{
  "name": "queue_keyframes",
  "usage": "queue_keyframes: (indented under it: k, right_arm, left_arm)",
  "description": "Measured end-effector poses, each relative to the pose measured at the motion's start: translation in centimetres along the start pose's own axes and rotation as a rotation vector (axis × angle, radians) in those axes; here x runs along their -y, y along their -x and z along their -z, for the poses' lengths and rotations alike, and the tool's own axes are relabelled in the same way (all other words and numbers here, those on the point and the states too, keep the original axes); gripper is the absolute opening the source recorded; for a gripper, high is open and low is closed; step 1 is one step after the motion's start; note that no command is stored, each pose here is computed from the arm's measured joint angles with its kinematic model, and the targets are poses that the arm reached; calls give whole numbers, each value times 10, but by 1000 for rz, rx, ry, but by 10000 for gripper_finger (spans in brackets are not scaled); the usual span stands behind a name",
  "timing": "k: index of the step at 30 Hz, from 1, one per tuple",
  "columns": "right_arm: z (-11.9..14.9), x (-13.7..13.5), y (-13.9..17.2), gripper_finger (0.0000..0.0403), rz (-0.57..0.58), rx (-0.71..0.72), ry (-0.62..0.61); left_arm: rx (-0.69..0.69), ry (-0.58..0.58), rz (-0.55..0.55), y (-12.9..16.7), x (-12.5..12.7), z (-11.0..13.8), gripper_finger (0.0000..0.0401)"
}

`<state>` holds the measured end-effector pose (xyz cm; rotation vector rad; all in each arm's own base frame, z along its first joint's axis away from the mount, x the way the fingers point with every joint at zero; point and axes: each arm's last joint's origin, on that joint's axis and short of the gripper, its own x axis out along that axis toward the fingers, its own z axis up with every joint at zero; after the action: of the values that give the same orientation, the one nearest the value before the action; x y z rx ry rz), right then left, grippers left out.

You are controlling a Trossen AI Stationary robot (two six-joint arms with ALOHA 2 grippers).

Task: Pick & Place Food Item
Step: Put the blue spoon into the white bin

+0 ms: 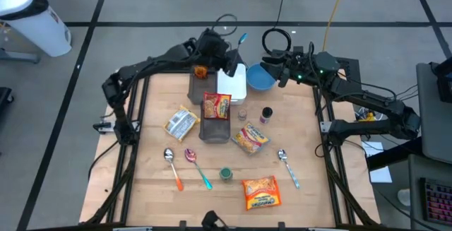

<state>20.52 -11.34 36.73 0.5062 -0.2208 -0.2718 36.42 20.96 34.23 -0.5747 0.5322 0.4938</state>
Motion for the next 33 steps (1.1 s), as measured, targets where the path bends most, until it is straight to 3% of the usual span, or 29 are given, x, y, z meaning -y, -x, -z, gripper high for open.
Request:
queue_keyframes:
  k: [4, 9, 20, 25, 33]
  right_arm:
    - [0, 0, 0, 216, 2, -3, -1]
    - [1, 1, 0, 219, 6, -10, -2]
    - [2, 3, 0, 219, 61, 3, 6]
    - [0, 5, 1, 216, 146, 52, 23]
    - [-5, 6, 5, 213, 176, 84, 53]
  left_arm:
    - [-65, -55, -86, 3, -1, -24, 51]
    - [-151, -34, -145, -7, -13, -35, 51]
    - [-357, 27, -160, -55, -20, -5, 51]
    - [-432, 39, -184, -63, -17, 7, 51]
    - [-507, 46, -278, -73, -23, 28, 51]
